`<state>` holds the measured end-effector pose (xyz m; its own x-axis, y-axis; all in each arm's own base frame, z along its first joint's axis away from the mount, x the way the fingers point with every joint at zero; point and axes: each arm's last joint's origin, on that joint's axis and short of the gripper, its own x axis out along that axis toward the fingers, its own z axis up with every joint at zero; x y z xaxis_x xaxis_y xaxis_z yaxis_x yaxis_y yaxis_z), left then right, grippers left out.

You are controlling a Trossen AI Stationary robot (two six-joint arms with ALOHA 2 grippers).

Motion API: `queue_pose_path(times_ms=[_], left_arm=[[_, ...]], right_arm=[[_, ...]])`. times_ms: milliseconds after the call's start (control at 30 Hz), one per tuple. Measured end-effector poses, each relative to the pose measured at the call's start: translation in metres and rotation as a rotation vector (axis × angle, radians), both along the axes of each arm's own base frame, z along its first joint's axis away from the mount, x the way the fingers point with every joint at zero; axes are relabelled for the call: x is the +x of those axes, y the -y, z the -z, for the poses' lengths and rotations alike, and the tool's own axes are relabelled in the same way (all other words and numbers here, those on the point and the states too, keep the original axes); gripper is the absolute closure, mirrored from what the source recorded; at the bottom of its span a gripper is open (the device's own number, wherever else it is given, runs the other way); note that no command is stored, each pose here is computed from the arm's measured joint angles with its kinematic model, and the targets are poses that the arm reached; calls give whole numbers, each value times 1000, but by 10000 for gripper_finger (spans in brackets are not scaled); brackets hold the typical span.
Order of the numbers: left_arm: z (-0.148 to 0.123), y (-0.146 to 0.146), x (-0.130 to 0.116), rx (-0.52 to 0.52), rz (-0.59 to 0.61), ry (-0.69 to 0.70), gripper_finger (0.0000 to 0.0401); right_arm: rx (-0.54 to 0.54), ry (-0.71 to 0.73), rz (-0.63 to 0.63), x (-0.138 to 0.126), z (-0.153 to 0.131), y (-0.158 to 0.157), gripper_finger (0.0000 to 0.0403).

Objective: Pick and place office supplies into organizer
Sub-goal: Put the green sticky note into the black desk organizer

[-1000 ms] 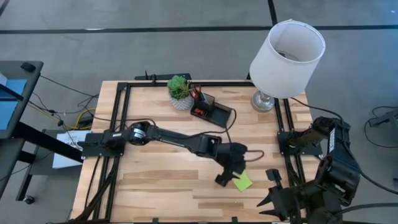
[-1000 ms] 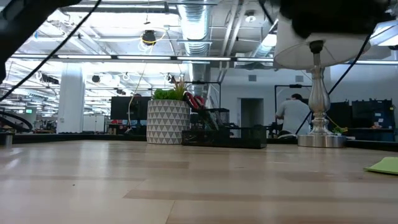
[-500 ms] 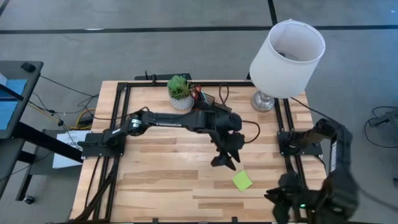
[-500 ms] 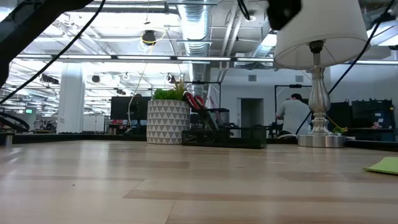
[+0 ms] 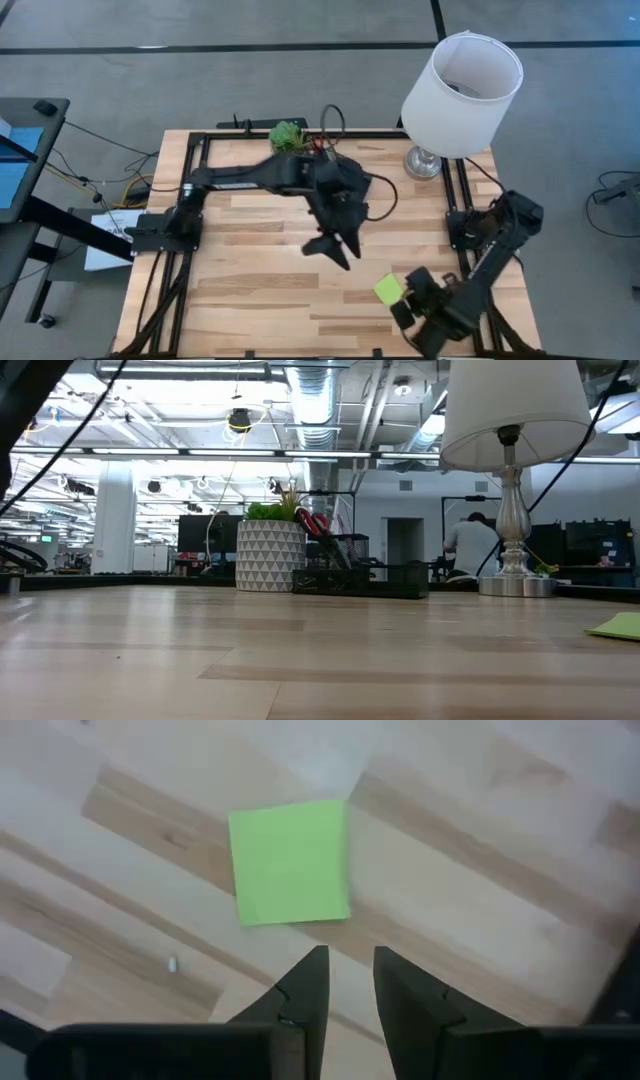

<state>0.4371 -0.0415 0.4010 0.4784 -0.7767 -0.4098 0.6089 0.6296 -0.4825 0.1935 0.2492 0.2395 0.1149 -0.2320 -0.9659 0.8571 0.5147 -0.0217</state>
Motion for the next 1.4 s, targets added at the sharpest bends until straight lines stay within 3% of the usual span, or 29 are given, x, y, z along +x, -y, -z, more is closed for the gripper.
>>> queue_pose_path(times_ms=[133,233,400,600,700,867,1067,1267,1400], left_arm=[[-37,-3,-28,-6,-15,85,191],[-66,-5,-55,24,-67,163,191],[-105,-7,-102,91,-187,254,191],[-132,-3,-150,174,-327,306,191],[-137,2,-166,218,-381,306,191],[-134,12,-177,292,-424,264,191],[-129,26,-177,325,-425,241,191],[-127,35,-175,326,-393,241,191],[-127,37,-173,326,-388,244,191]], right_arm=[[99,-47,-25,18,13,8,327],[145,-173,-75,23,19,21,327],[159,-286,-135,11,-1,58,327],[123,-14,-99,-23,-44,110,327],[192,176,-8,-32,-45,123,327],[252,241,-85,-22,-11,112,327],[272,107,-62,-4,25,99,327],[405,67,-100,21,53,81,327],[389,6,-60,29,71,81,327]])
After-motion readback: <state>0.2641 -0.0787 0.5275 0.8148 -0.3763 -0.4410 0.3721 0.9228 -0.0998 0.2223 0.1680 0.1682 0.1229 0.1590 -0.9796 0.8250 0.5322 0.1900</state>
